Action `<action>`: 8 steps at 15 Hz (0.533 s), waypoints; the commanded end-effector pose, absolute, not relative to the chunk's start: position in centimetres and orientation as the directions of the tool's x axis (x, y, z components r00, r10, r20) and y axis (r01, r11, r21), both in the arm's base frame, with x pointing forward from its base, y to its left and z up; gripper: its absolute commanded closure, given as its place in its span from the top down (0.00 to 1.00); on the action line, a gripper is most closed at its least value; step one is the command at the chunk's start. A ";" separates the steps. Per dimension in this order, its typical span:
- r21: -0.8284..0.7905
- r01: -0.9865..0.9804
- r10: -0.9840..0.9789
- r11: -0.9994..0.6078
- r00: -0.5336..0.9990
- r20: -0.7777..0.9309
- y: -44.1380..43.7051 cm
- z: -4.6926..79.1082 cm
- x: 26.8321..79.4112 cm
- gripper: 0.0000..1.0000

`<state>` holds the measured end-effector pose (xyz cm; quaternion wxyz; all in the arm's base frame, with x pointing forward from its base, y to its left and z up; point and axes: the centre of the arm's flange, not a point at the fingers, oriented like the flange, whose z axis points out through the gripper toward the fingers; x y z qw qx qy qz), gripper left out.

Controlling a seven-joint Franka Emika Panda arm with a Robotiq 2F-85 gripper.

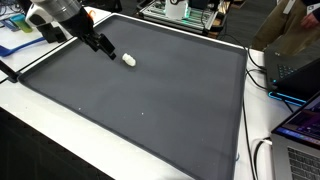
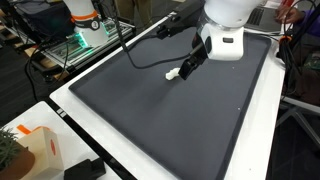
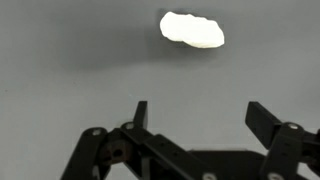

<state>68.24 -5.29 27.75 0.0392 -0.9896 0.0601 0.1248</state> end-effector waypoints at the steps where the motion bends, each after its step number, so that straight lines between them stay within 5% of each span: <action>1: -0.110 -0.117 -0.089 -0.987 0.970 -0.228 -4.1 29.0 60.2 1.00; 3: -0.103 -0.101 -0.075 -0.990 0.969 -0.236 -3.8 29.8 58.4 1.00; 4: -0.087 -0.112 -0.087 -0.990 0.964 -0.250 -4.1 29.1 64.7 1.00; 8: -0.088 -0.111 -0.085 -0.990 0.964 -0.253 -3.9 30.2 62.4 1.00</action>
